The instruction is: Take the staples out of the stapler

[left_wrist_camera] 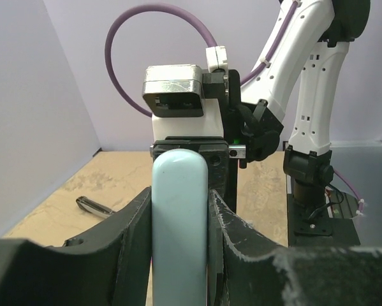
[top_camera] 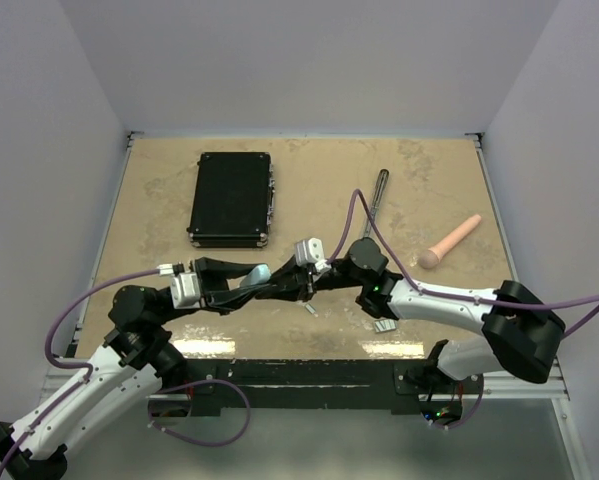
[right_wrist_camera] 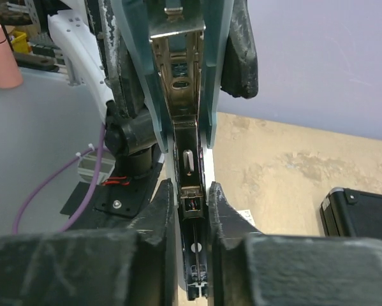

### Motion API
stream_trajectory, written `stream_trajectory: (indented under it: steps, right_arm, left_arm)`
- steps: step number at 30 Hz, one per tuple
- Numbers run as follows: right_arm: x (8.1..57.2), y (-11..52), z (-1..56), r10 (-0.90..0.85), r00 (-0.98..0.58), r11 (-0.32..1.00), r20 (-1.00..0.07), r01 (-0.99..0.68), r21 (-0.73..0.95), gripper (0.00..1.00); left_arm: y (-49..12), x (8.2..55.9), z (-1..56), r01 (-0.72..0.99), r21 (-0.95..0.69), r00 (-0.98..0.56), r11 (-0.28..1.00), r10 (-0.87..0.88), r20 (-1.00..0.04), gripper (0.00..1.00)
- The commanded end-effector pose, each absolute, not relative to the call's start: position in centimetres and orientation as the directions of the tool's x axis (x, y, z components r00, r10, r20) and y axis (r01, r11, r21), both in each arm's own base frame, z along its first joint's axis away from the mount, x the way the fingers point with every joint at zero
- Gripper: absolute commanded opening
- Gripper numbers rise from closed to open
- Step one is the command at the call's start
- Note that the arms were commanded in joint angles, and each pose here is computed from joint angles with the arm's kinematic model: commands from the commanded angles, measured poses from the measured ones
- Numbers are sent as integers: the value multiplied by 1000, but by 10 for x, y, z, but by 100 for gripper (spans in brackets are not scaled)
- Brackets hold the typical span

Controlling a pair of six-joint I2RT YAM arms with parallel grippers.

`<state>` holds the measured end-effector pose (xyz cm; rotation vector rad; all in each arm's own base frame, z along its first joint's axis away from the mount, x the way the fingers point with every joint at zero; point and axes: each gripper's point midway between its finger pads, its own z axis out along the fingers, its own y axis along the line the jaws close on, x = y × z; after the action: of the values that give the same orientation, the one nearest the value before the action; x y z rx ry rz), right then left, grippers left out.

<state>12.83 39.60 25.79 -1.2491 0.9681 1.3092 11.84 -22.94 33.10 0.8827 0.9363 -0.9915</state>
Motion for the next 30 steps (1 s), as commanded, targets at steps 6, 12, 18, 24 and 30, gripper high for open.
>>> stream_trajectory:
  steps: [6,12,18,24,30]
  right_arm:
    - [190,369,286,199,-12,179,-980,-983,48,0]
    - [305,321,251,174,-201,587,-964,-765,265,0]
    - [385,285,167,25,-469,894,-883,-385,230,0]
    - [440,267,122,93,-577,951,-812,-190,244,0]
    - [458,255,69,94,-658,981,-747,-65,181,0]
  left_arm:
    - [-214,129,359,869,274,392,412,-234,-890,78]
    - [-210,139,348,830,335,424,445,-116,-898,95]
    - [-182,186,326,714,187,273,674,-21,-962,100]
    - [-128,224,299,415,-30,33,909,-48,-998,100]
    - [-95,223,293,265,-109,36,958,-122,-992,100]
